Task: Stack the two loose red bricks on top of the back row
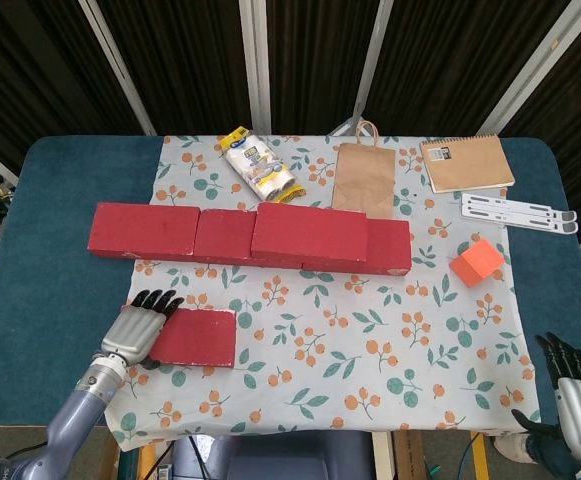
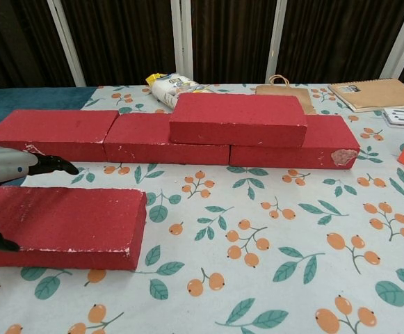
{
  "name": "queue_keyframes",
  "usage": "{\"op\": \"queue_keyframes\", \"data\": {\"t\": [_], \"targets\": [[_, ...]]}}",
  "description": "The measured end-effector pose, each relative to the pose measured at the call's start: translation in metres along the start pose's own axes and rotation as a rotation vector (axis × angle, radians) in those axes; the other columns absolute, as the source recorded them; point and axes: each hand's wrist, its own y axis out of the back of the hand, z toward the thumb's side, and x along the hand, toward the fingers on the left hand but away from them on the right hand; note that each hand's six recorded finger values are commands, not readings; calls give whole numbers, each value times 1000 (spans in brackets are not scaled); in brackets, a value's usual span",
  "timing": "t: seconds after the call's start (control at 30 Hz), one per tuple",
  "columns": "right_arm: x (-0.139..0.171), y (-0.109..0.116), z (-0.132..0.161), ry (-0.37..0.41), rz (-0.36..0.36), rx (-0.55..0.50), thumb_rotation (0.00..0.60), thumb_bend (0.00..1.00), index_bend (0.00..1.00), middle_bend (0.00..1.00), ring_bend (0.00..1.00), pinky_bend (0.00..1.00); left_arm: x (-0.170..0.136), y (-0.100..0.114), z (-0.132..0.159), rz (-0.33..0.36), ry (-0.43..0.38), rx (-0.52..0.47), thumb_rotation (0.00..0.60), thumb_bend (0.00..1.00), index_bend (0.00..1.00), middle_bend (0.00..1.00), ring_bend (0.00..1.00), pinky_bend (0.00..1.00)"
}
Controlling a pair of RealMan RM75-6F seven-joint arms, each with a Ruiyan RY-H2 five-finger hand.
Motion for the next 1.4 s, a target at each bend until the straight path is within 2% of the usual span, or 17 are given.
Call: {"op": "queue_keyframes", "data": {"t": [0.57, 0.97, 1.03, 1.1, 1.23, 1.4], "targets": [[-1, 1, -2, -16, -3, -6, 600, 186, 0, 0, 0, 0, -1, -7, 5, -23, -11, 26, 600, 0, 0, 0, 0, 0], [-2, 2, -5, -27, -3, -8, 600, 186, 0, 0, 0, 0, 13, -9, 8, 6, 8, 32, 600, 0, 0, 0, 0, 0], [-2, 1, -5, -27, -2, -6, 600, 186, 0, 0, 0, 0, 13, -10, 8, 5, 8, 38, 600, 0, 0, 0, 0, 33], [-2, 1, -4, -25, 0, -5, 600, 186, 0, 0, 0, 0, 14, -12, 9, -2, 8, 49, 600, 0, 0, 0, 0, 107], [-2, 0, -4, -27, 2, 0, 600, 186, 0, 0, 0, 0, 17, -14, 12, -3, 4, 70, 600, 0, 0, 11, 4, 140], [-2, 1, -5, -30, 0, -1, 600, 185, 0, 0, 0, 0, 18, -15, 12, -13, 16, 103, 600, 0, 2, 119, 94, 236]]}}
